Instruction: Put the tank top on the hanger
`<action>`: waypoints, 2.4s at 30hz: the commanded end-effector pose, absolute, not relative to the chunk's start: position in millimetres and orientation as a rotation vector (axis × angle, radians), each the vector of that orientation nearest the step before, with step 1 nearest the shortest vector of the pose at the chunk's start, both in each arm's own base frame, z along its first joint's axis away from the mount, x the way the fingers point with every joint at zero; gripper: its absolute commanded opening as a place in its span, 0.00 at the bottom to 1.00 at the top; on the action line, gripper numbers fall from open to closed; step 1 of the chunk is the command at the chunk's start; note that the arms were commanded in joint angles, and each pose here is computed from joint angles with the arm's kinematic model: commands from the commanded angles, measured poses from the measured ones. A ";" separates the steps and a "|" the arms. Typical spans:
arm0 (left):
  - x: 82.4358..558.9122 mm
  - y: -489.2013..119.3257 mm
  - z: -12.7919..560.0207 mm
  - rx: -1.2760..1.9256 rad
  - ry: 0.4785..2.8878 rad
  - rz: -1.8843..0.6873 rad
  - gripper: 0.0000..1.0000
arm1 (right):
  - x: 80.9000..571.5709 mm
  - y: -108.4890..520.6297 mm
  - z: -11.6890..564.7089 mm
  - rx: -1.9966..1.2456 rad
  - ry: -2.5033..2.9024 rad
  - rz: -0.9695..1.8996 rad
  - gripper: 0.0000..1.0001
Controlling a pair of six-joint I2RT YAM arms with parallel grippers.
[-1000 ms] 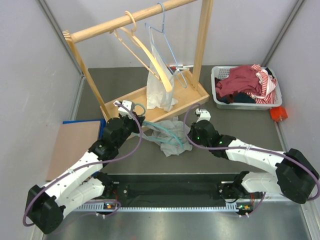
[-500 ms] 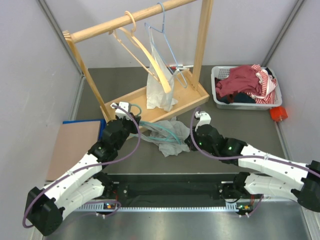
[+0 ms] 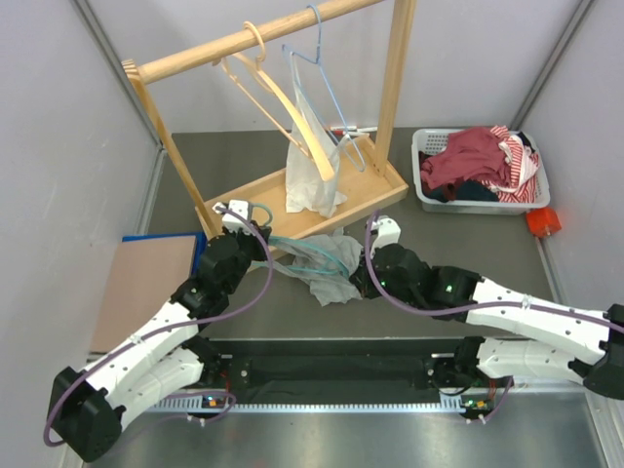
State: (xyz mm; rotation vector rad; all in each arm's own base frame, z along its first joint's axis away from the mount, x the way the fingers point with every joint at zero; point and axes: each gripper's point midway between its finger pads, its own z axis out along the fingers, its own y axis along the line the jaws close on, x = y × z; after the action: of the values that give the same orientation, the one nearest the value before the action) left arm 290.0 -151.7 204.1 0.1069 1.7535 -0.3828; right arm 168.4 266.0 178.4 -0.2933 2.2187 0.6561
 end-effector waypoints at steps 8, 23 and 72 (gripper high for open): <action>291.6 -150.7 230.2 0.072 1.655 -0.418 0.00 | 177.0 284.4 203.6 -0.273 2.147 0.630 0.00; 287.8 -154.0 233.5 0.081 1.641 -0.451 0.00 | 197.8 350.5 241.9 -0.397 2.020 0.688 0.00; 260.4 -184.6 256.3 0.272 1.489 -0.652 0.00 | 190.2 341.5 219.5 -0.660 1.849 0.652 0.69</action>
State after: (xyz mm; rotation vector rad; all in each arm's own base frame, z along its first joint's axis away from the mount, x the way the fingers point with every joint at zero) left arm 264.9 -176.0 224.4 0.2377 1.6203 -0.5858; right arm 188.0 323.7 206.2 -0.6352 1.9323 0.5759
